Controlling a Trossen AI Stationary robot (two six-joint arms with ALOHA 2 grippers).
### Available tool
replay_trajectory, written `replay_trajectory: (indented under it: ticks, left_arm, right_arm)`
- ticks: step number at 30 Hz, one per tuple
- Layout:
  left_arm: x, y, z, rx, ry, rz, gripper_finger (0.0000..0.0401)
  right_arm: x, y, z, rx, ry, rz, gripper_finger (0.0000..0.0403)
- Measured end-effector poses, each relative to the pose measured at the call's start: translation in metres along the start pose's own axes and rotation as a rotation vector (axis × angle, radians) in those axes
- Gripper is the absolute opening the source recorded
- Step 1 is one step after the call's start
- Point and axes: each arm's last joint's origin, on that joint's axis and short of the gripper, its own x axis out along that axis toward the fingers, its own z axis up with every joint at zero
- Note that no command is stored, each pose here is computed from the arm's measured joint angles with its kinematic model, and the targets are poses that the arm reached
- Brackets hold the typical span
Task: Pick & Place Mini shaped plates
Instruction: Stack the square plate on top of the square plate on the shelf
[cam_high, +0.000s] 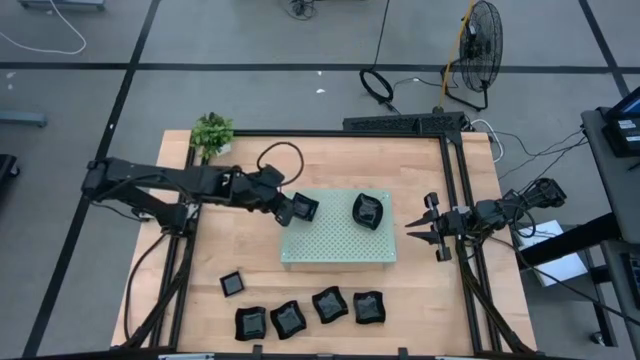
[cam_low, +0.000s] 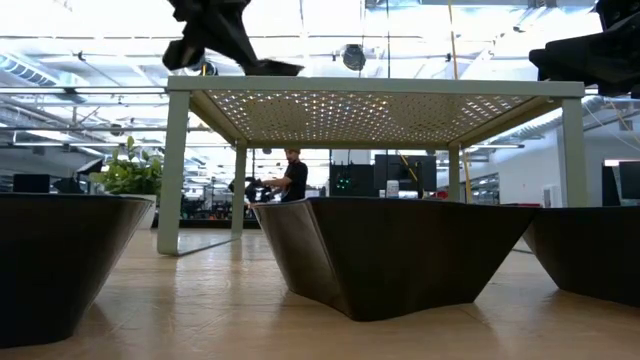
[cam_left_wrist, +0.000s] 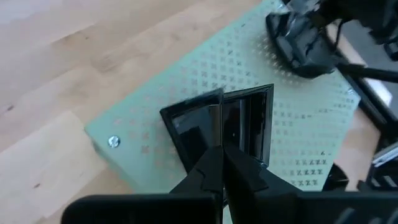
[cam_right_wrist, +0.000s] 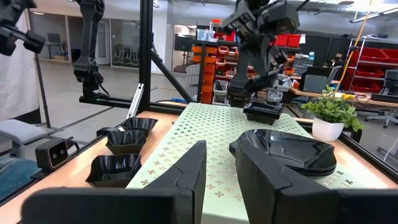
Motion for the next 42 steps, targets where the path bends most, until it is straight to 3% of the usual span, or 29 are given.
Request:
replay_trajectory:
  ticks: [13, 24, 30, 34, 37, 42]
  left_arm:
    - [0.021, -0.003, 0.001, 0.025, -0.001, 0.026, 0.0004]
    - [0.024, 0.000, -0.001, 0.075, 0.007, 0.058, 0.0063]
    - [0.010, 0.002, -0.007, 0.186, 0.154, -0.034, 0.0082]
    - [-0.010, 0.007, -0.029, 0.106, 0.355, -0.001, 0.0078]
    - [-0.024, 0.008, -0.051, 0.070, 0.472, 0.093, 0.0073]
    - [-0.036, 0.000, -0.090, 0.016, 0.494, 0.213, 0.0070]
  right_arm:
    - [0.000, 0.000, 0.000, 0.000, 0.000, 0.000, 0.0075]
    - [0.000, 0.000, 0.000, 0.000, 0.000, 0.000, 0.0075]
    - [0.000, 0.000, 0.000, 0.000, 0.000, 0.000, 0.0075]
    - [0.000, 0.000, 0.000, 0.000, 0.000, 0.000, 0.0075]
    - [0.000, 0.000, 0.000, 0.000, 0.000, 0.000, 0.0075]
    - [0.000, 0.000, 0.000, 0.000, 0.000, 0.000, 0.0075]
